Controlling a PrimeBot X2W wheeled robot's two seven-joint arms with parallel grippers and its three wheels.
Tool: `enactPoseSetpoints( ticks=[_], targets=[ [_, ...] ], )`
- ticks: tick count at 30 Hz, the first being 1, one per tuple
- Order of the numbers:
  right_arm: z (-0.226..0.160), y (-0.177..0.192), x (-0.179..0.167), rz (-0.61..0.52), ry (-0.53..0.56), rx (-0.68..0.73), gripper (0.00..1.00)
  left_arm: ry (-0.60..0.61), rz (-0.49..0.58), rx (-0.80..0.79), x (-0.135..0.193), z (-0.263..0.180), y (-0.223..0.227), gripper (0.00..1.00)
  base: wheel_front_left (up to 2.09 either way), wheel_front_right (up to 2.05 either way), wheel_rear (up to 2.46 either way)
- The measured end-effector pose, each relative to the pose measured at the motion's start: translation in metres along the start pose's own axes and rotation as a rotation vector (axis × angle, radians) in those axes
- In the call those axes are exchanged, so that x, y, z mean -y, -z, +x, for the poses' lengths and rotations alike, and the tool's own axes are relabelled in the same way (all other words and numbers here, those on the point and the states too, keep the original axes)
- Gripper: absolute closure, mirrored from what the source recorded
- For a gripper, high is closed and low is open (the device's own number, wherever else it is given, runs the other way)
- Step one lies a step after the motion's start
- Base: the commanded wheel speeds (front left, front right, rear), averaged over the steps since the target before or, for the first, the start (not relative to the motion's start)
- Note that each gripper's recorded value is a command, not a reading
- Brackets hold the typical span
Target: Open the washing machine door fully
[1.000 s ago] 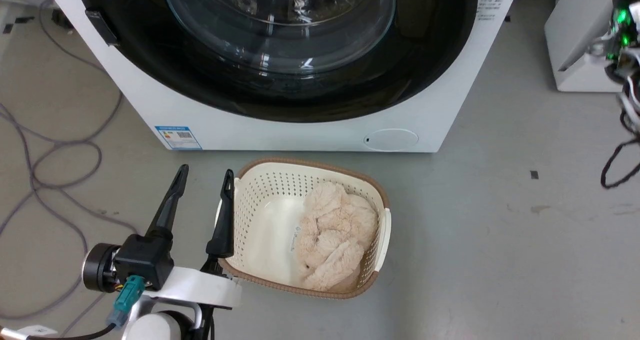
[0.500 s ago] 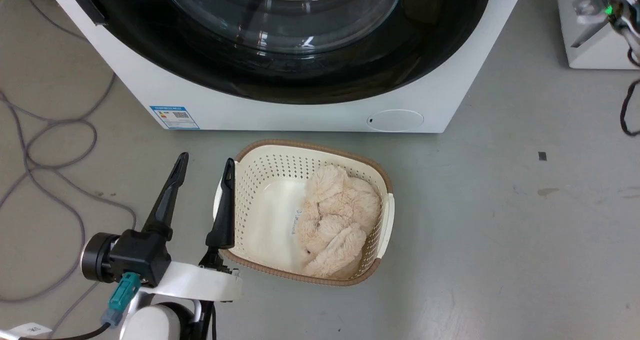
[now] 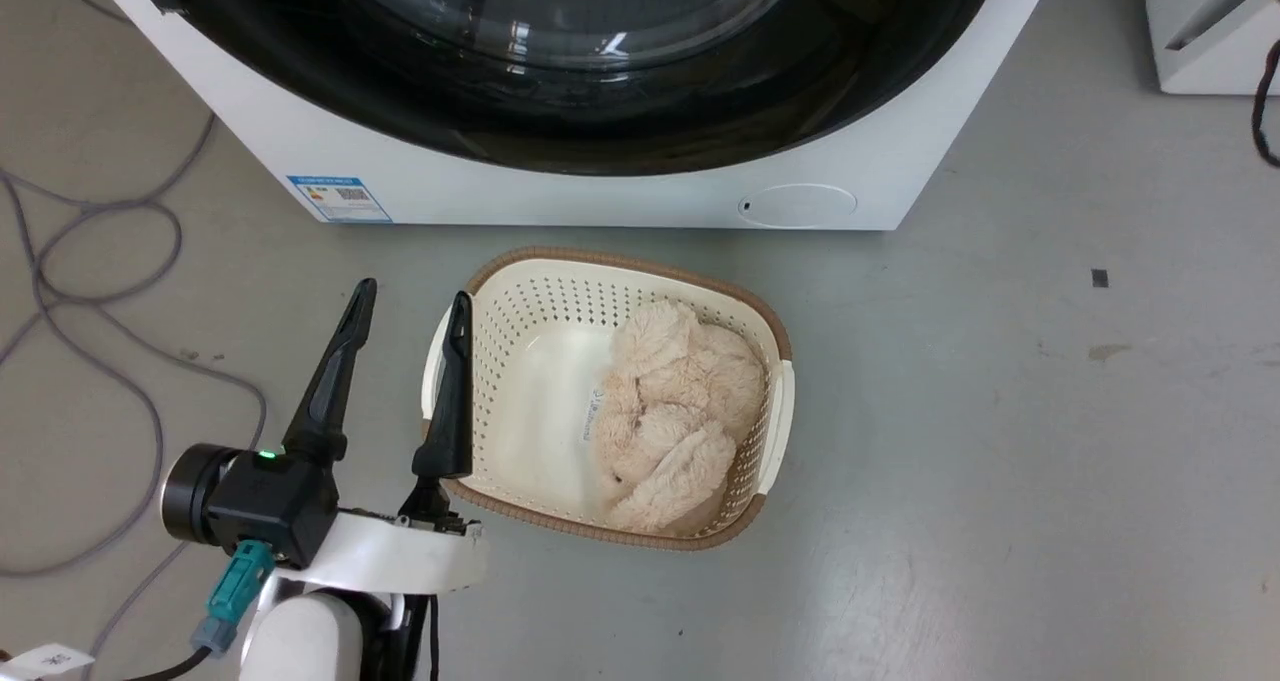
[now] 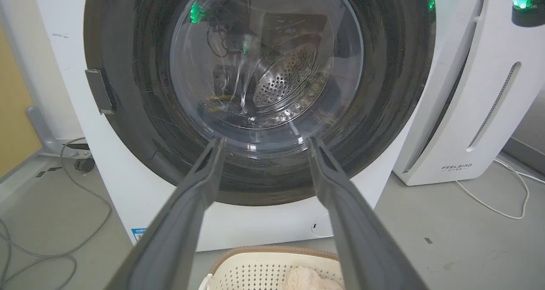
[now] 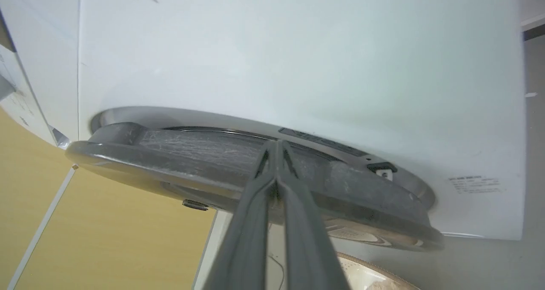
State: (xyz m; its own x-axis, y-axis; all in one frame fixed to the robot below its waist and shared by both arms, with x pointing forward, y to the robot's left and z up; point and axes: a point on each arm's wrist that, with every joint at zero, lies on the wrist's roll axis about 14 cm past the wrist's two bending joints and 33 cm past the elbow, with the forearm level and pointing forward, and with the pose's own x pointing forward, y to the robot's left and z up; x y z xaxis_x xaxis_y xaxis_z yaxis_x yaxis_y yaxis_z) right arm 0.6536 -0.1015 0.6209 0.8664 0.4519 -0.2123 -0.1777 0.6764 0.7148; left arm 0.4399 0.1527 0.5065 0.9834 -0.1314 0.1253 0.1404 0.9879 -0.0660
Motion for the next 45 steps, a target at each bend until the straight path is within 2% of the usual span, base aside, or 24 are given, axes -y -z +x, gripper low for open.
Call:
enactPoseSetpoints(
  ticks=[6, 14, 22, 31, 40, 45],
  targets=[
    [0.007, -0.005, -0.004, -0.015, 0.012, -0.024, 1.00, 0.004, -0.008, 0.013, 0.000, 0.004, 0.000, 0.00, 0.00, 0.00, 0.00],
    [0.013, 0.017, -0.015, -0.067, 0.000, -0.103, 1.00, 0.005, -0.015, 0.016, 0.001, 0.004, -0.001, 0.00, 0.00, 0.00, 0.00],
    [0.016, 0.028, -0.003, -0.069, 0.027, -0.119, 1.00, 0.005, -0.016, 0.011, 0.001, 0.004, 0.001, 0.00, 0.00, 0.00, 0.00],
    [0.017, 0.059, 0.005, -0.051, 0.040, -0.186, 1.00, 0.005, -0.016, 0.017, 0.002, 0.004, -0.002, 0.00, 0.00, 0.00, 0.00],
    [-0.001, 0.085, -0.004, -0.041, 0.007, -0.297, 1.00, 0.008, -0.013, 0.044, 0.005, 0.000, -0.015, 0.00, 0.00, 0.00, 0.00],
    [-0.027, 0.117, -0.013, -0.015, -0.040, -0.397, 1.00, 0.006, -0.007, 0.047, 0.007, -0.014, -0.023, 0.00, 0.00, 0.00, 0.00]
  ],
)
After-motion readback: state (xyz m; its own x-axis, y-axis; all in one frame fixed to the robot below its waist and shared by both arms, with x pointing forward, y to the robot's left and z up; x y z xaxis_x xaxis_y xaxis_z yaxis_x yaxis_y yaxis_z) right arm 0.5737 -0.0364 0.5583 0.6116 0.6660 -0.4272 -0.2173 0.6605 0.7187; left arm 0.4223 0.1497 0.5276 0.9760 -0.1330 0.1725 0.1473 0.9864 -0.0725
